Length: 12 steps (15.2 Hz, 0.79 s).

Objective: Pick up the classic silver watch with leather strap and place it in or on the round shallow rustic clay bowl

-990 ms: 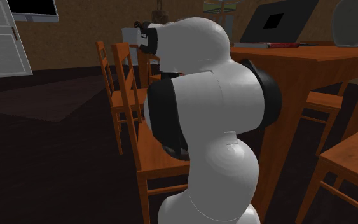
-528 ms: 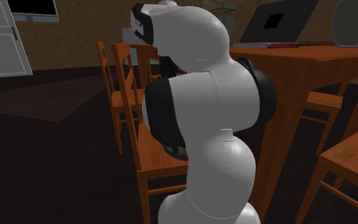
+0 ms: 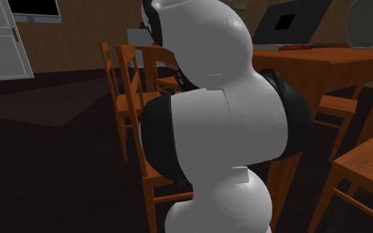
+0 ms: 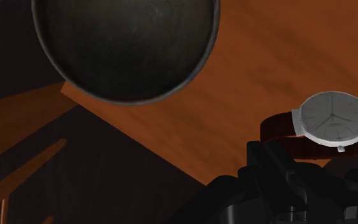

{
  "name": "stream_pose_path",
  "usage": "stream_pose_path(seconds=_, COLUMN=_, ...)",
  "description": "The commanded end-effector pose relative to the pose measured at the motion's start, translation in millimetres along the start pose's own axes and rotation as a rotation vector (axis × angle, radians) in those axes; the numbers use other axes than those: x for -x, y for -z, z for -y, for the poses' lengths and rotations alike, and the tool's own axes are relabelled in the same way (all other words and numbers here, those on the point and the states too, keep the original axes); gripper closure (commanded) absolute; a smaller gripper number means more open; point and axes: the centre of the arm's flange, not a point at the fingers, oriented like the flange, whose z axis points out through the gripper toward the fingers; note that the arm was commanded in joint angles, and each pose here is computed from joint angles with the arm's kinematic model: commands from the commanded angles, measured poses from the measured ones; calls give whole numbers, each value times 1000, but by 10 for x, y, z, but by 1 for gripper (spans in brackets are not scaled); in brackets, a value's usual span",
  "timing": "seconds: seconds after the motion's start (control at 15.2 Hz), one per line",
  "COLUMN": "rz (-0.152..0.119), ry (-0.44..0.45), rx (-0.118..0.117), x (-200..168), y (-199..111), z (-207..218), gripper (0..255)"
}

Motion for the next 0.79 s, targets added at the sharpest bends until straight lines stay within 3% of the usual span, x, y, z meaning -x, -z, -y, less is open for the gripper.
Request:
stream_pose_path(seconds=0.0, rz=0, ry=0, rx=-1, x=127, y=23, z=-248, gripper=255)
stream_pose_path(seconds=0.53, rz=0, ry=0, rx=-1, x=527, y=86, z=-1224, gripper=255)
stream_pose_path(seconds=0.73, rz=0, ry=0, rx=-1, x=563, y=-15, z=-1298, gripper=255)
